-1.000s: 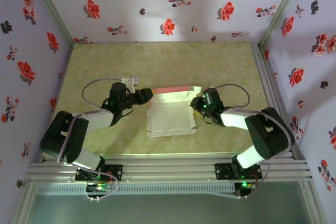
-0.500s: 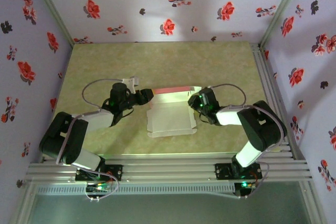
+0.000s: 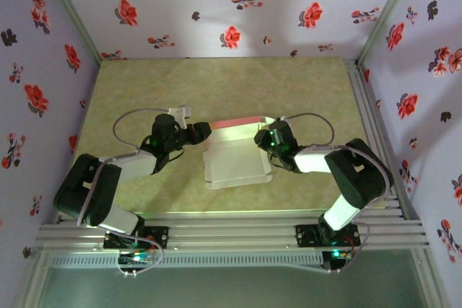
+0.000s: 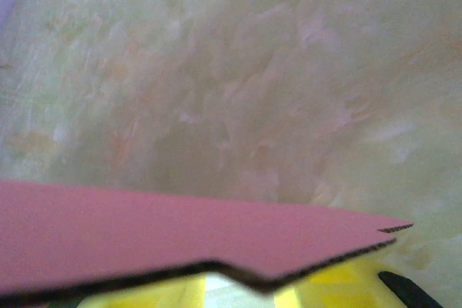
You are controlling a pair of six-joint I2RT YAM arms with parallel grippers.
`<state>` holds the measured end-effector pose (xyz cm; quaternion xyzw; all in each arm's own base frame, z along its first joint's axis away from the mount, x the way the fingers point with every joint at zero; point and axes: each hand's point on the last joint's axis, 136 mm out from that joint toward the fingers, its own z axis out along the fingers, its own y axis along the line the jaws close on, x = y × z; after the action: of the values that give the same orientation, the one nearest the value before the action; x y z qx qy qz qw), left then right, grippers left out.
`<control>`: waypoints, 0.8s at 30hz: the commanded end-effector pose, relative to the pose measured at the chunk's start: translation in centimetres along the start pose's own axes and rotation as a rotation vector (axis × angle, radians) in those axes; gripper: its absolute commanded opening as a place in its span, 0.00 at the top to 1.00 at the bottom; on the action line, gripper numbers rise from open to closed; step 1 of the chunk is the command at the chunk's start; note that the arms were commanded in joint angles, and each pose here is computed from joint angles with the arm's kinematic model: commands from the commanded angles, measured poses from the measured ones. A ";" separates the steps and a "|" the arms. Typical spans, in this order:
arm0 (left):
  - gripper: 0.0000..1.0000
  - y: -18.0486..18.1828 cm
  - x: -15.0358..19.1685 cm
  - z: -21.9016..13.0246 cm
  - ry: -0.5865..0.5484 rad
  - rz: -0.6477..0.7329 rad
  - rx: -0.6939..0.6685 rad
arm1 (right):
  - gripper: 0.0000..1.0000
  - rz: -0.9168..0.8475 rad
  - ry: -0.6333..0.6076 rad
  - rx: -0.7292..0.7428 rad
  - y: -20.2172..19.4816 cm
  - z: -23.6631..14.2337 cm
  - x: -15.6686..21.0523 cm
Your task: Fold the paper box
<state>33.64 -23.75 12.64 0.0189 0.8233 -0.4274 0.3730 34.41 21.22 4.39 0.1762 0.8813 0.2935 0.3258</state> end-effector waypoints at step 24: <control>0.52 1.8 4.1 0.3 0.126 -0.022 -0.076 | 0.58 -0.062 -0.115 0.069 -0.4 -1.9 -1.0</control>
<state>33.31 -24.28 12.61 0.0237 0.8237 -0.4273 0.3719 33.84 20.22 5.02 0.1872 0.8781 0.2460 0.3652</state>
